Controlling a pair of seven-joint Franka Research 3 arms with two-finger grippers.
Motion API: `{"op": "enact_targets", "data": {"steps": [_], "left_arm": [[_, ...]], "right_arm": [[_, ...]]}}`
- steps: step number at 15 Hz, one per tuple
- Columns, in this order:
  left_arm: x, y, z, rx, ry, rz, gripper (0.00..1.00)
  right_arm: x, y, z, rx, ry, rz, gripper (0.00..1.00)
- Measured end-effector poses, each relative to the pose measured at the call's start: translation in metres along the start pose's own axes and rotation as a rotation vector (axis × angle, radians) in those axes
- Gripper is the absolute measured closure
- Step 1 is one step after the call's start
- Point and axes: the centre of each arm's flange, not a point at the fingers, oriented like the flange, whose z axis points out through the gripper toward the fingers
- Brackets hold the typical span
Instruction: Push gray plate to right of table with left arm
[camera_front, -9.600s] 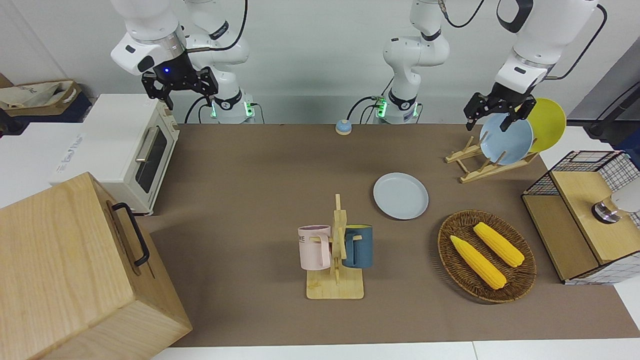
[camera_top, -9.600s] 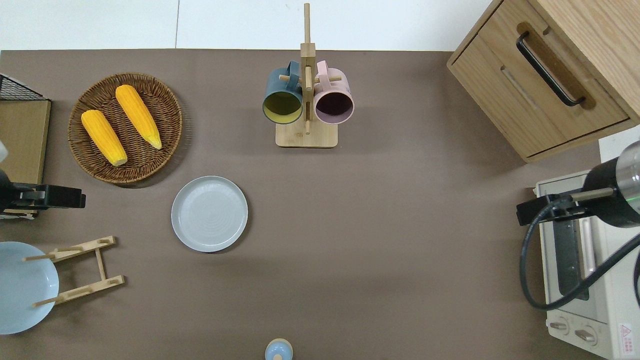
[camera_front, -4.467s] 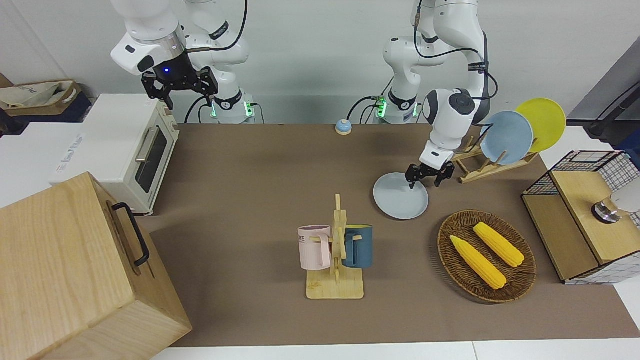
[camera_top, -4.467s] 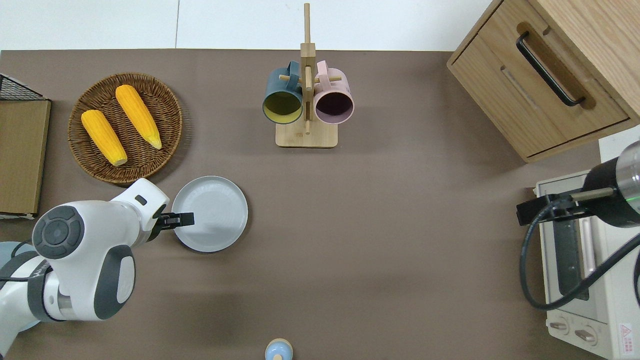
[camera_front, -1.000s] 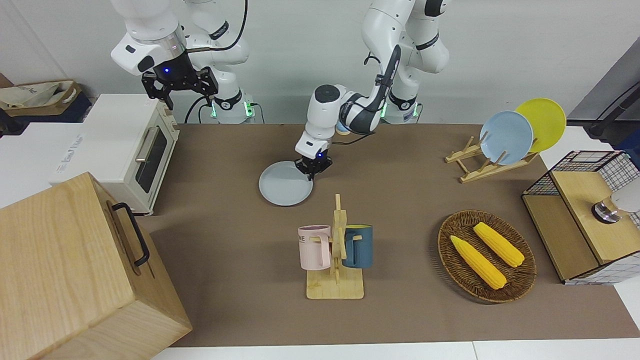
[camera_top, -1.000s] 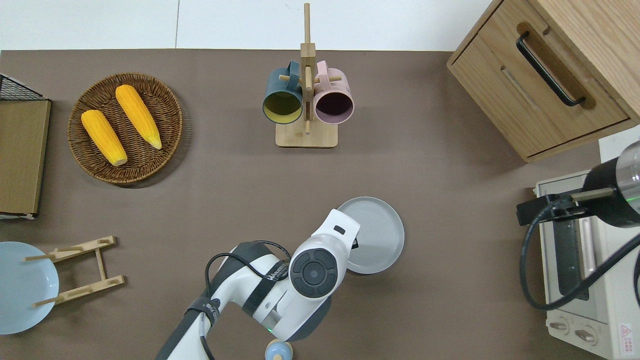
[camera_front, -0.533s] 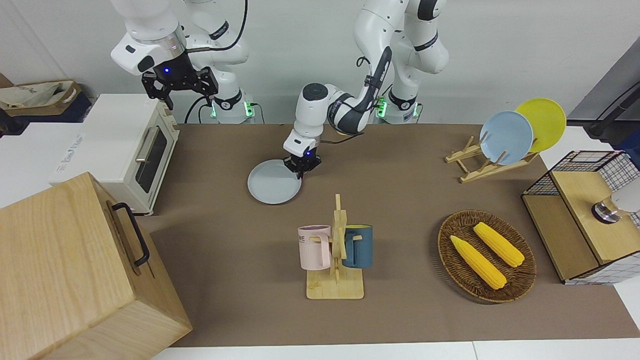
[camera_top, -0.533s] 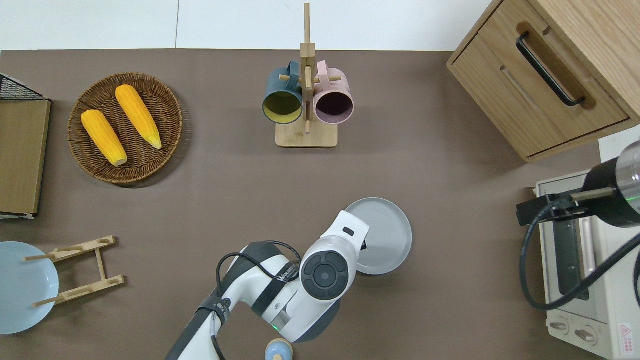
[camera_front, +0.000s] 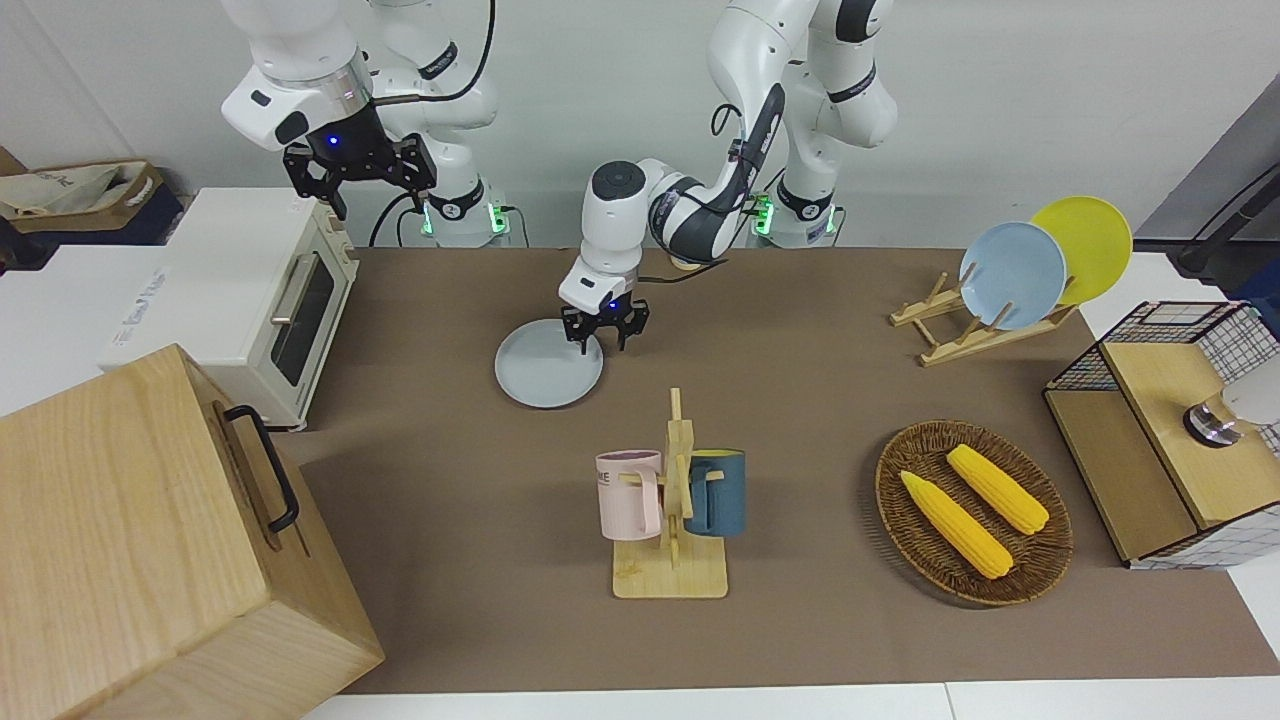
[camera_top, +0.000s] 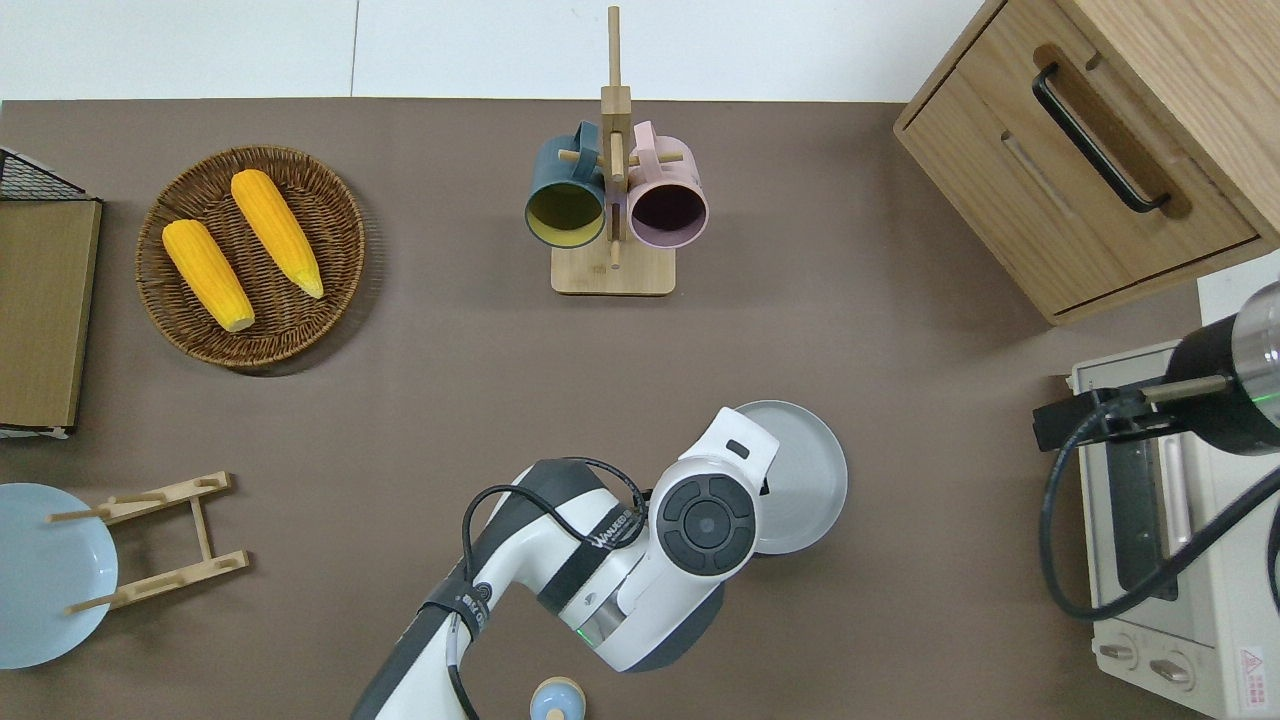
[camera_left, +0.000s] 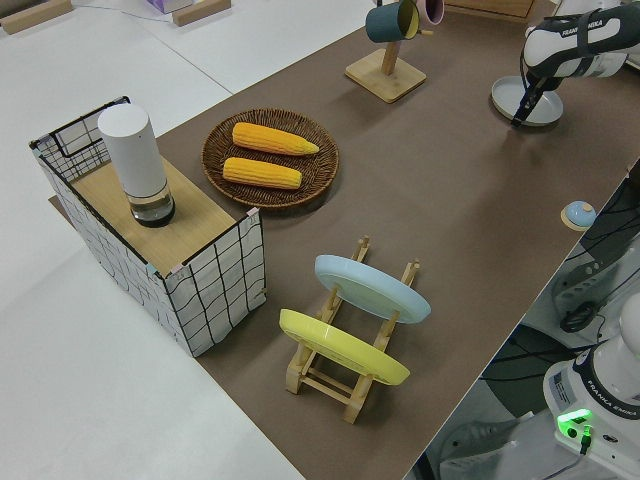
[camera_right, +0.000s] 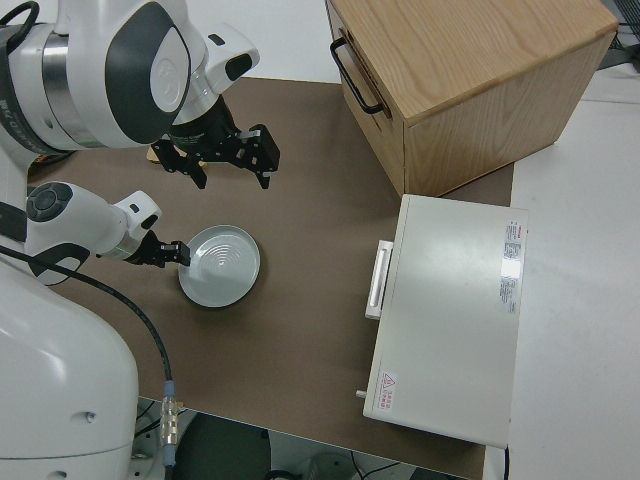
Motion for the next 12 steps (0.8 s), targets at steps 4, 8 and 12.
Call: {"op": "enact_targets", "data": {"steps": [4, 8, 12], "left_arm": [[0.007, -0.008, 0.000, 0.010, -0.004, 0.030, 0.00], [0.028, -0.043, -0.017, 0.022, -0.041, 0.081, 0.00], [0.050, -0.086, -0.059, 0.067, -0.093, 0.120, 0.00]], "right_arm": [[0.000, 0.000, 0.000, 0.000, 0.000, 0.000, 0.01], [0.000, 0.000, 0.000, 0.000, 0.000, 0.000, 0.01], [0.000, 0.000, 0.000, 0.000, 0.000, 0.000, 0.01]]}}
